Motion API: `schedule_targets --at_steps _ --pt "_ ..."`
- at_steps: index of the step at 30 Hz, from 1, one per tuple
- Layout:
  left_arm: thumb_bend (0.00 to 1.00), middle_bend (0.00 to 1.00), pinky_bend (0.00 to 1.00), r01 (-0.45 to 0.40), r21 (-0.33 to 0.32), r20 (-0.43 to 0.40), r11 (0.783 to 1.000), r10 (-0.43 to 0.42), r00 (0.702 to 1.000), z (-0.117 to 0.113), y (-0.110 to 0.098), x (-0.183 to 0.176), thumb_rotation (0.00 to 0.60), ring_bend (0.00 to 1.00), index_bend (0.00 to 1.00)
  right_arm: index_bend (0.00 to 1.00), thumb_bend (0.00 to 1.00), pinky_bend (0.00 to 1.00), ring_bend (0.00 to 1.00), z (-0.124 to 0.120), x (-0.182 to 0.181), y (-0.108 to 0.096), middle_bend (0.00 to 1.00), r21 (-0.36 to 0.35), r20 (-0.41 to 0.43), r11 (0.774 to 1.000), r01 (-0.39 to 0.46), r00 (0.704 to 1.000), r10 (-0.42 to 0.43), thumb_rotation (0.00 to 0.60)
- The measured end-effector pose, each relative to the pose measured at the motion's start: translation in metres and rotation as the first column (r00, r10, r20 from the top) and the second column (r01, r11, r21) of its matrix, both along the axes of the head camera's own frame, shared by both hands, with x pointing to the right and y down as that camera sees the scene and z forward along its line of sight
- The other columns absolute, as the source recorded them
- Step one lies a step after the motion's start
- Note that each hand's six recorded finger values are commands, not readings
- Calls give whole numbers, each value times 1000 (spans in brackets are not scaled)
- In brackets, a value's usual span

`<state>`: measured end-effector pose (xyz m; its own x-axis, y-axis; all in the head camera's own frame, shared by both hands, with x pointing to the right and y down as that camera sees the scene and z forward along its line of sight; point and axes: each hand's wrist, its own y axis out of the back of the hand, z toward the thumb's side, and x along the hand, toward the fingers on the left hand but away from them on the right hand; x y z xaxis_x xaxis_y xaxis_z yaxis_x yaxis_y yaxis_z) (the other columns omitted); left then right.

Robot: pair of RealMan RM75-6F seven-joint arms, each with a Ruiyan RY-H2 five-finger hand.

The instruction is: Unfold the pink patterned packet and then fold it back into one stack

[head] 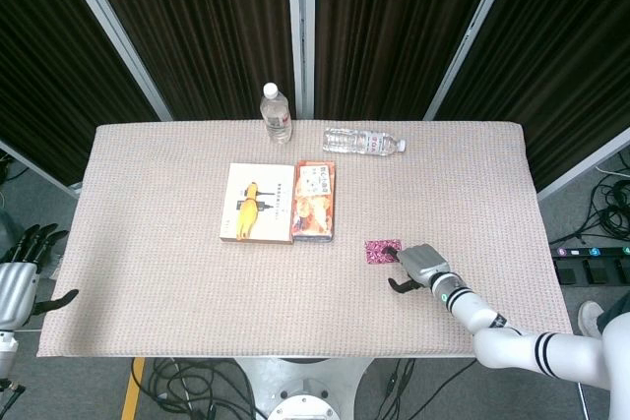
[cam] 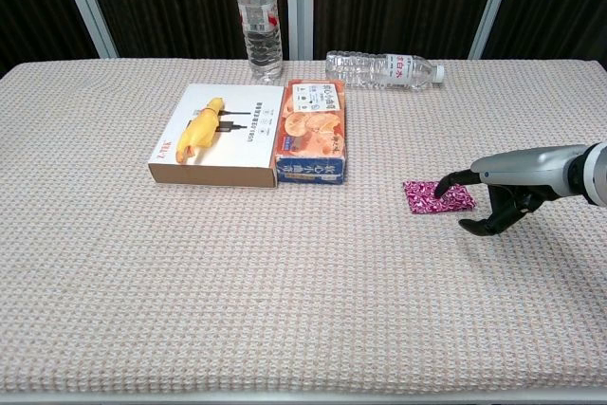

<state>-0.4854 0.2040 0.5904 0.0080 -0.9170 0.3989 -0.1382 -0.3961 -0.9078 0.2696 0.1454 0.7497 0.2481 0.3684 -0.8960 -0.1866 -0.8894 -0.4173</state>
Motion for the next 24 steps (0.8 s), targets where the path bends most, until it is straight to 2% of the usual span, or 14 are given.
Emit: schedule_targets --at_steps 24 --pt "0 223 269 18 27 5 999 -18 1000 -7 -4 -5 600 94 212 137 402 1000 1000 -4 37 -1 1000 -11 -88 1000 -28 996 27 283"
